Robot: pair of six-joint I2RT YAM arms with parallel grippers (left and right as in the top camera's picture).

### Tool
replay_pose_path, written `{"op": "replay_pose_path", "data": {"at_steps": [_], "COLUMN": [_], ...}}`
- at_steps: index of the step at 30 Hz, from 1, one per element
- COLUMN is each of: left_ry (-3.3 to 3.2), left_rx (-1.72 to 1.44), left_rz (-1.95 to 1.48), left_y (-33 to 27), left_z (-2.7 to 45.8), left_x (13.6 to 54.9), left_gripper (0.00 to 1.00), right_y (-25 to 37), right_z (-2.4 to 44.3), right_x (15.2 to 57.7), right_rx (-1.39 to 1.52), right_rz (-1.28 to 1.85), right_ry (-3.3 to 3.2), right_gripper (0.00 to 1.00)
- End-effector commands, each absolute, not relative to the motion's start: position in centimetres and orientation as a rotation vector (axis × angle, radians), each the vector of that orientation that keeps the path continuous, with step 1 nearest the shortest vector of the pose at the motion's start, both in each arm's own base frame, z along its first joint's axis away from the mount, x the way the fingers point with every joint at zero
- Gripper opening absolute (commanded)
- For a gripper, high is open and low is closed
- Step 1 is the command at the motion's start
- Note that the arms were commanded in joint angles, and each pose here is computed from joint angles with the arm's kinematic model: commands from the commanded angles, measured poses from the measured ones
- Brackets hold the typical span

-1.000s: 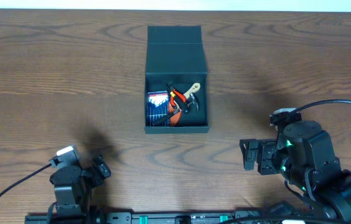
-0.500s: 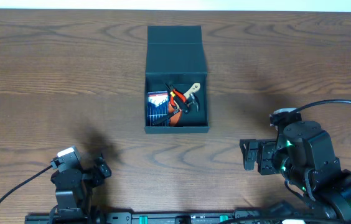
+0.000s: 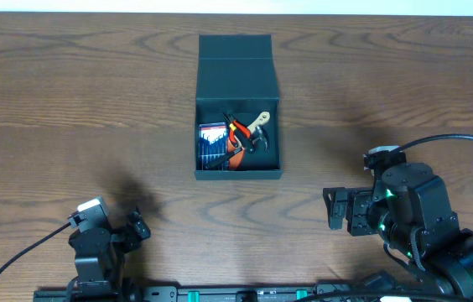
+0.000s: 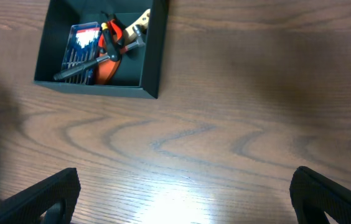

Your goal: Pack container

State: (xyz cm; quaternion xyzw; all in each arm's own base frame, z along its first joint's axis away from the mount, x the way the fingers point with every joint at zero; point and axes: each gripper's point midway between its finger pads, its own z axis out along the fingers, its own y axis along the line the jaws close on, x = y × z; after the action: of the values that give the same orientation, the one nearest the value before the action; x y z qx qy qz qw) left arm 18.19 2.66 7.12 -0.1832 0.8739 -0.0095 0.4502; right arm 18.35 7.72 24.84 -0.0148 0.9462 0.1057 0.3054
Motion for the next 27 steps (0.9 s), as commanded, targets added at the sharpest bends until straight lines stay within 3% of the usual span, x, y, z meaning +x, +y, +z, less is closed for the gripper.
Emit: {"op": "replay_pose_path", "data": {"at_steps": [1, 12, 20, 27], "left_ry": [2.177, 2.177, 2.177, 2.177], "left_rx": [-0.436, -0.436, -0.436, -0.436], "left_rz": [-0.021, -0.021, -0.021, -0.021], "left_y": [2.6, 2.6, 2.6, 2.6], "left_z": [6.4, 6.4, 6.4, 6.4], "left_x": [18.2, 18.2, 18.2, 18.2], "left_gripper": [0.99, 0.98, 0.99, 0.99], "right_y": [7.5, 7.2, 6.5, 5.7], "right_z": [24.9, 24.6, 24.9, 19.9], "right_x": [18.5, 18.1, 19.6, 19.2], "right_rx": [-0.044, -0.049, -0.293, -0.288], "right_rz": [0.269, 0.250, 0.118, 0.132], "right_ry": [2.499, 2.518, 2.297, 2.129], "right_gripper": [0.99, 0.99, 0.99, 0.99]}}
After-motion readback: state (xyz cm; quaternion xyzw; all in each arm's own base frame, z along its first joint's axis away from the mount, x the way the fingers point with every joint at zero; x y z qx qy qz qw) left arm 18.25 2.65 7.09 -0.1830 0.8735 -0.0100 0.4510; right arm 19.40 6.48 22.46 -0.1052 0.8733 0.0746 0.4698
